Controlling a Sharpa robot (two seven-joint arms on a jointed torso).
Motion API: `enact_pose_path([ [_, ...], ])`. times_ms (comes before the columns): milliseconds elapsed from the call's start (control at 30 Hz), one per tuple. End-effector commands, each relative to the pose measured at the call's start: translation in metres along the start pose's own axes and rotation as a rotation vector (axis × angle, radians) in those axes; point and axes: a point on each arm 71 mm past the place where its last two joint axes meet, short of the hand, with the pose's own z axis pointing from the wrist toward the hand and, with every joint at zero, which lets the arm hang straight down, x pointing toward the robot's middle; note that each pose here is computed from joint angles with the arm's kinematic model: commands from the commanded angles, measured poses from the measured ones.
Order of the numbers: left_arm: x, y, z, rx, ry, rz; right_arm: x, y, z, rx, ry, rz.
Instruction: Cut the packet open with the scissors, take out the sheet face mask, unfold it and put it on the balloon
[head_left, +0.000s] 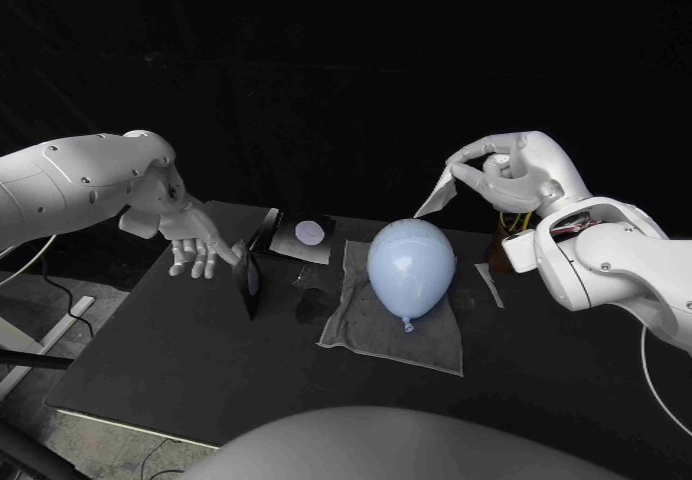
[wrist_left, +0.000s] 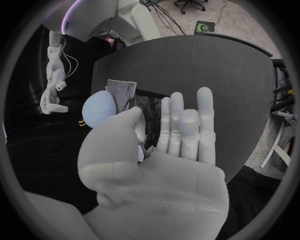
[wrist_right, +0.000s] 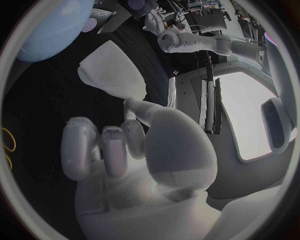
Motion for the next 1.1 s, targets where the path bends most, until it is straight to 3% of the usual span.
enact_pose_path([
  [33,0.0020,-0.0048,-0.0003,0.060,0.003,-0.025,0.001,0.000,0.001,-0.003,0.014,0.000],
  [367,0.0163,-0.0232,-0.0003,0.211,0.068,-0.042,0.002,0.000,0.001,-0.002,0.016,0.000],
  [633,0.0155,-0.0177,-0.0059,0.283,0.068,-0.096,0.002,-0.001,0.002,0.000,0.017,-0.001],
  [733,0.0165,-0.0191,-0.0075,0.317,0.076,-0.110,0.002,-0.001,0.002,0.002,0.016,-0.001],
  [933,0.0200,-0.0299,-0.0087,0.391,0.092,-0.124,0.002,-0.001,0.003,0.004,0.017,-0.002],
  [1100,0.0202,-0.0471,-0.0087,0.484,0.050,-0.151,0.003,-0.003,0.004,0.008,0.021,-0.004],
])
